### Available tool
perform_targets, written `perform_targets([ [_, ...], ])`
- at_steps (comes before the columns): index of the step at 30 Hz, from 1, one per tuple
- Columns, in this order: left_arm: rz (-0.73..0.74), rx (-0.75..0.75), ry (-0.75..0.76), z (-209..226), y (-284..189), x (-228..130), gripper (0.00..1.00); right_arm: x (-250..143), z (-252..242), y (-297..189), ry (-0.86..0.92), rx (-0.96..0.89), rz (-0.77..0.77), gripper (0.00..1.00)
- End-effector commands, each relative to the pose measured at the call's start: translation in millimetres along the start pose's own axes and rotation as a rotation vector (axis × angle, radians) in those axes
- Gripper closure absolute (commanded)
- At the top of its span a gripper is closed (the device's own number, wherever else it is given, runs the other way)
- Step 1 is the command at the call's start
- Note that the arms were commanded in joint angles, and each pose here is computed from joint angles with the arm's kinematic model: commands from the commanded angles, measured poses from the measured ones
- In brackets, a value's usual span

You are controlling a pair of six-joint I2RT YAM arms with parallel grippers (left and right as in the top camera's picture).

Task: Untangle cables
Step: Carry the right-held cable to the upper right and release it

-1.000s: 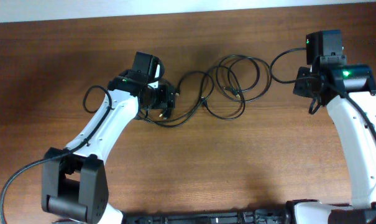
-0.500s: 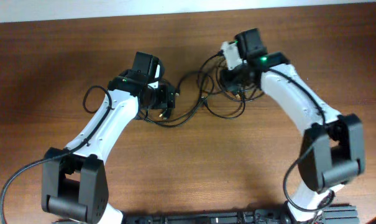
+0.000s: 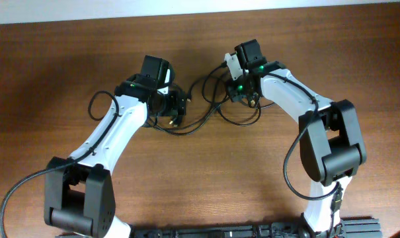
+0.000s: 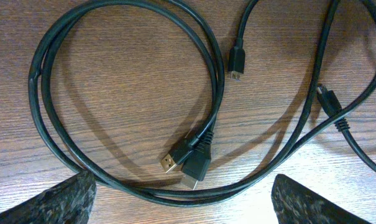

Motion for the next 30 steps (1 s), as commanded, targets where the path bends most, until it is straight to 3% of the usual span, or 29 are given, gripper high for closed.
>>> perform_targets([
  [1,-0.015,-0.005,0.018,-1.8,-6.0,1.7,0.09,-7.7,-0.7,14.9,0.001,-0.001,0.037,0.64],
  [6,-0.014,-0.005,0.018,-1.8,-6.0,1.6,0.09,-22.5,-1.5,29.0,0.007,-0.009,0.095,0.65],
  [8,-0.015,-0.005,0.018,-1.8,-6.0,1.7,0.09,-30.1,0.4,32.9,0.011,-0.002,0.115,0.75],
  [10,-0.015,-0.005,0.018,-1.7,-6.0,1.8,0.09,-30.3,1.1,33.0,0.019,0.003,0.115,0.92],
  [13,-0.015,-0.005,0.018,-1.7,-6.0,1.7,0.09,-26.3,7.9,26.1,0.058,0.058,0.113,0.96],
  [17,-0.014,-0.005,0.018,-1.8,-6.0,1.7,0.09,34.9,21.9,-52.6,0.061,0.237,-0.029,0.96],
  [20,-0.014,-0.005,0.018,-1.8,-6.0,1.6,0.08,100.5,15.0,-168.4,0.029,0.339,-0.294,0.96],
  [23,-0.015,-0.005,0.019,-1.7,-6.0,1.8,0.08,127.2,7.7,-241.9,-0.011,0.382,-0.487,0.96],
  [30,-0.014,-0.005,0.019,-1.7,-5.9,1.6,0.08,135.6,-11.0,-346.6,-0.041,0.220,-0.713,0.96],
])
Point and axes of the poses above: each gripper's point midway between its finger pads, its own y axis out along the fingers, its own z axis along the line the jaws close on, x = y × z, the point moved 5 cm from there along -y, back along the fingers, and after that the axes turned 14 degrees about -y, right-handed, at the moved point
